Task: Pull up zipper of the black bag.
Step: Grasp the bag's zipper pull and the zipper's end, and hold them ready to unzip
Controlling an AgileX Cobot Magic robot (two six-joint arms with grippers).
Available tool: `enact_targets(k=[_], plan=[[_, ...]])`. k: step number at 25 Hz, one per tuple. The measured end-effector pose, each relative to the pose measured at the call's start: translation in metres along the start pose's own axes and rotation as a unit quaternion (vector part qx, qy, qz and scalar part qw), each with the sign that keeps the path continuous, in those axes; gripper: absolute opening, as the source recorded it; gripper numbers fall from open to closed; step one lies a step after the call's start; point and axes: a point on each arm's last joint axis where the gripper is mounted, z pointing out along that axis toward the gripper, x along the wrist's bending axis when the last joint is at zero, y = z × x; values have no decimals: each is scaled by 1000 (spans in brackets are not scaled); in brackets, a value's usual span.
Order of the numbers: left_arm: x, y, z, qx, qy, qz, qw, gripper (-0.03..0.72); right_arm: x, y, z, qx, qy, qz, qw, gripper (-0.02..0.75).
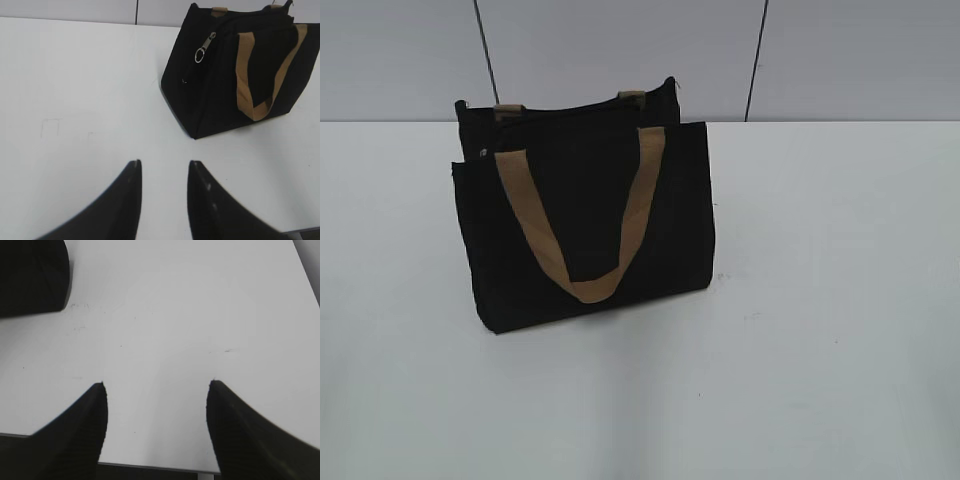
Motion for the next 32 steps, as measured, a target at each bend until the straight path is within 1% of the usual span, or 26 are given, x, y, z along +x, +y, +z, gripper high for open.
enact_targets(k=[32], plan=[[0, 0, 0, 0, 0, 0, 1000, 239, 0, 0, 0, 0, 0, 0, 1000, 486]])
